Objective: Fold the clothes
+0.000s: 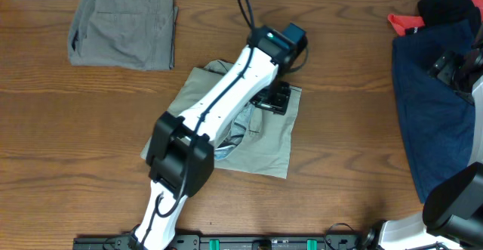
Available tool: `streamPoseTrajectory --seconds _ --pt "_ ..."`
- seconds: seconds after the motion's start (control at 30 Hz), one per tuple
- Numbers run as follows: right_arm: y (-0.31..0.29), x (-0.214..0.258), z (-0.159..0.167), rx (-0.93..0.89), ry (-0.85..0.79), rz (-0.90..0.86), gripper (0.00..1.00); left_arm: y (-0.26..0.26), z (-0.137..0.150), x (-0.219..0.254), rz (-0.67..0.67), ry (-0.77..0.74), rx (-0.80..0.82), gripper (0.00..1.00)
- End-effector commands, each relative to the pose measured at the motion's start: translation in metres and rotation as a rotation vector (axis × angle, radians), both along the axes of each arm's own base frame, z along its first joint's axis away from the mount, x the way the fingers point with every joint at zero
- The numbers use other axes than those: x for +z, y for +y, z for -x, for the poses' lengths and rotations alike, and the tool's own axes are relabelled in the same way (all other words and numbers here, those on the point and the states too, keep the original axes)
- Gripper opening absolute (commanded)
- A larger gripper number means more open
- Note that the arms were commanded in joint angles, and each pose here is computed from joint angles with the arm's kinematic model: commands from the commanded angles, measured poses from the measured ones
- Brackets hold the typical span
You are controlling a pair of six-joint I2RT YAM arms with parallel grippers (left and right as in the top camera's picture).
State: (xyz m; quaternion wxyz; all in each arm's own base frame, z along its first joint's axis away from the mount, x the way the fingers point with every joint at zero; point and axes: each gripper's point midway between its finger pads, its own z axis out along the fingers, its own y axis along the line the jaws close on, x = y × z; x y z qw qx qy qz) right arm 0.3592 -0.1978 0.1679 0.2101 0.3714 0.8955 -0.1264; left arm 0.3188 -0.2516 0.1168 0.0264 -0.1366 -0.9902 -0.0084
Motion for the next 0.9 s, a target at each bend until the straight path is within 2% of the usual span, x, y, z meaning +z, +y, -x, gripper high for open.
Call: streamPoseTrajectory --seconds 0.0,0.03,0.17,0.33,0.43,0.67,0.87 --pt "-0.007 0.002 0.001 -0.028 -0.005 0.01 0.99 0.032 -0.007 0.044 -0.004 -0.09 0.047 0.81" --pt "-0.007 0.002 0.001 -0.028 -0.005 0.01 0.99 0.042 -0.007 0.053 -0.009 -0.099 0.064 0.87" --pt "-0.007 0.002 0.001 -0.028 -0.005 0.01 0.99 0.075 -0.008 0.08 0.002 -0.132 0.137 0.9" --pt "-0.007 0.002 0.001 -0.028 -0.005 0.01 0.99 0.124 0.005 0.105 -0.032 -0.117 0.234 1.0" --pt "-0.007 0.002 0.001 -0.028 -0.005 0.01 0.99 0.145 0.013 0.109 -0.071 -0.084 0.27 0.98" --pt "-0.007 0.002 0.001 -0.028 -0.005 0.01 0.99 0.161 0.028 0.107 -0.088 -0.064 0.291 0.98" --pt "-0.007 0.002 0.001 -0.028 -0.005 0.01 0.99 0.171 0.067 0.098 -0.114 -0.004 0.299 0.98"
